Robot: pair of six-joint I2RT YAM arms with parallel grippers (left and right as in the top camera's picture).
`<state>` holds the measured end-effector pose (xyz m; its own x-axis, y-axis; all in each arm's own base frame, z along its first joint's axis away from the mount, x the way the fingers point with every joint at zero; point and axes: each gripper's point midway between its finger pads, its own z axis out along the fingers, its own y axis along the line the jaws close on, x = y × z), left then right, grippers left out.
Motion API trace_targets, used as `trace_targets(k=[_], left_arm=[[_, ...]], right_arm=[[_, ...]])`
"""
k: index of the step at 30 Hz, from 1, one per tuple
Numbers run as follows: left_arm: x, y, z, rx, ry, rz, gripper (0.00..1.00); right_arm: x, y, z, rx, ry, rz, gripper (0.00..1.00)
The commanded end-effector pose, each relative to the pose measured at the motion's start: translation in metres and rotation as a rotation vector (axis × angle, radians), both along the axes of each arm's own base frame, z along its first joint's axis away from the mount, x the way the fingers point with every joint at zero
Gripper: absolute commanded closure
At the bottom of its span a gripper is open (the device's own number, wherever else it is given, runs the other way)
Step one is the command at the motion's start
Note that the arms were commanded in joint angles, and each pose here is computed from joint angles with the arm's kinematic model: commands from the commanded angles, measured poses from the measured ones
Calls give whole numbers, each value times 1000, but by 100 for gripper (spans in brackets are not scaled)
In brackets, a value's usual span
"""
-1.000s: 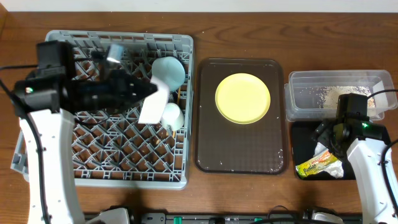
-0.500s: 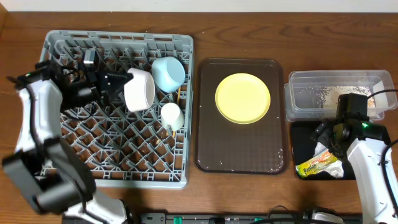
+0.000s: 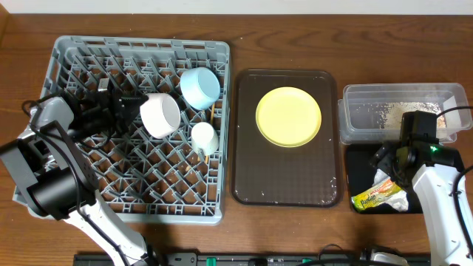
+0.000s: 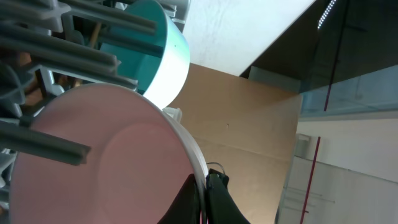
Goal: Sort waste into correct bins and load items into the dishwasher rack
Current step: 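Set the pink bowl into the rack and open the left gripper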
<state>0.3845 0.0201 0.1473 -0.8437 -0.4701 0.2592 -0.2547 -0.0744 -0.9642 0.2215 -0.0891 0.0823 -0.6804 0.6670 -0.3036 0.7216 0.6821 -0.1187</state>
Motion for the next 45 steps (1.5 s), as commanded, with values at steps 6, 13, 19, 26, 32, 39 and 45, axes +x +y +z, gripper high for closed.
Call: trace_targets(k=[6, 13, 19, 26, 32, 39, 45], left_arm=[[0, 2, 3, 11, -31, 7, 91], [-1, 2, 1, 20, -22, 2, 90], [-3, 1, -3, 39, -5, -9, 91], [-4, 1, -1, 39, -1, -9, 60], [-6, -1, 17, 62, -42, -8, 47], [-19, 2, 33, 314, -2, -43, 44], [-37, 21, 28, 607, 136, -5, 44]], right_arm=[[2, -6, 6, -24, -14, -8, 1], [2, -6, 6, -24, -14, -8, 1], [2, -6, 6, -24, -14, -8, 1], [2, -6, 6, -24, -14, -8, 1], [2, -6, 6, -24, -14, -8, 1], [2, -6, 6, -24, -14, -8, 1], [2, -6, 6, -24, -14, -8, 1]])
